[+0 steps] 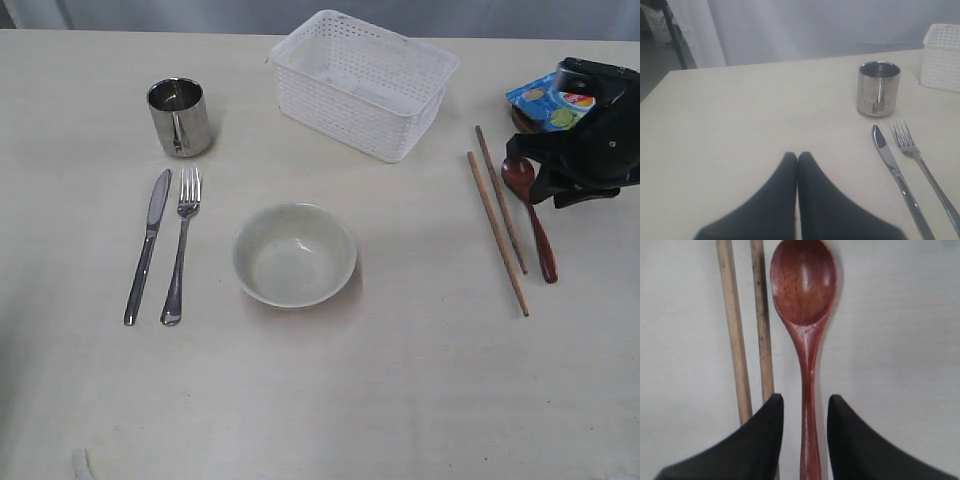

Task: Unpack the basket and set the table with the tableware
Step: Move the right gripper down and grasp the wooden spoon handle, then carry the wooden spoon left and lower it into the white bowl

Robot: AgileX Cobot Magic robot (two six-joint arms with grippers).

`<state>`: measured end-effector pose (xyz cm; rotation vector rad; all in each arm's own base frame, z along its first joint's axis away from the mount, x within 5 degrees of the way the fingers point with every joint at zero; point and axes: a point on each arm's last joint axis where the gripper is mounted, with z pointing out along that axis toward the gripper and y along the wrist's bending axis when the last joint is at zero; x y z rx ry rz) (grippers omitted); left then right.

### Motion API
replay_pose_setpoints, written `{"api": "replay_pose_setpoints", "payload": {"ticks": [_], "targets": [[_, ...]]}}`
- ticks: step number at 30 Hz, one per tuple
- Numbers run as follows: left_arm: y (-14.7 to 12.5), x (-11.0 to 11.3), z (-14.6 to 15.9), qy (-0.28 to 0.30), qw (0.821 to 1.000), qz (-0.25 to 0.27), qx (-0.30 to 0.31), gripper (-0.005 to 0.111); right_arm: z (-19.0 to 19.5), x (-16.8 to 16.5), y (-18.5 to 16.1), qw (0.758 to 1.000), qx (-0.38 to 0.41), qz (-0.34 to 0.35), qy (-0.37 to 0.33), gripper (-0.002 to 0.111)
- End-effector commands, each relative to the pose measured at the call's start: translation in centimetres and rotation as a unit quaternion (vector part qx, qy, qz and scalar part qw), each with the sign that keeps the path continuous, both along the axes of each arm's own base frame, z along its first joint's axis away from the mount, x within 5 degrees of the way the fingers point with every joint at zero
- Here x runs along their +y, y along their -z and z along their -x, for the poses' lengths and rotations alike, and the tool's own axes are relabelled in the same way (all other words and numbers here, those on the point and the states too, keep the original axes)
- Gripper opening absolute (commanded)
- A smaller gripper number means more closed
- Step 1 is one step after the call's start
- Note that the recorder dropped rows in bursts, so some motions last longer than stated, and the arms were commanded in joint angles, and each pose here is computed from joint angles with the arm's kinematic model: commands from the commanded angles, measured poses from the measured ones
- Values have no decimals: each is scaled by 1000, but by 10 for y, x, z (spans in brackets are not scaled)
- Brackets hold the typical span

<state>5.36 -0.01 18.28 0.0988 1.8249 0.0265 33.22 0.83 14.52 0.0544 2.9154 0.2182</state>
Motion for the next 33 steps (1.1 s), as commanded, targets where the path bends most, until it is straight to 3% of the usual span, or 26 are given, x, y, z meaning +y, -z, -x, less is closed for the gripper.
{"api": "replay_pose_setpoints", "payload": {"ticks": [1,13,19,21,27,30,33], "targets": [[1,0,0,3,1000,2,0,0,-9,-2,8,1000,7,-3,7,30],[1,0,0,3,1000,2,0,0,-13,0,38,999,50,-7,8,29],[1,0,0,3,1000,2,0,0,-12,0,38,998,58,-7,4,0],[1,0,0,3,1000,2,0,0,-13,1,33,998,59,-7,0,-1],[1,0,0,3,1000,2,0,0,-18,7,-24,999,15,-26,-11,-1],[1,0,0,3,1000,2,0,0,-15,30,-64,995,-23,-69,-67,-1],[1,0,0,3,1000,2,0,0,-4,75,-102,979,-37,-119,-164,-1]]}}
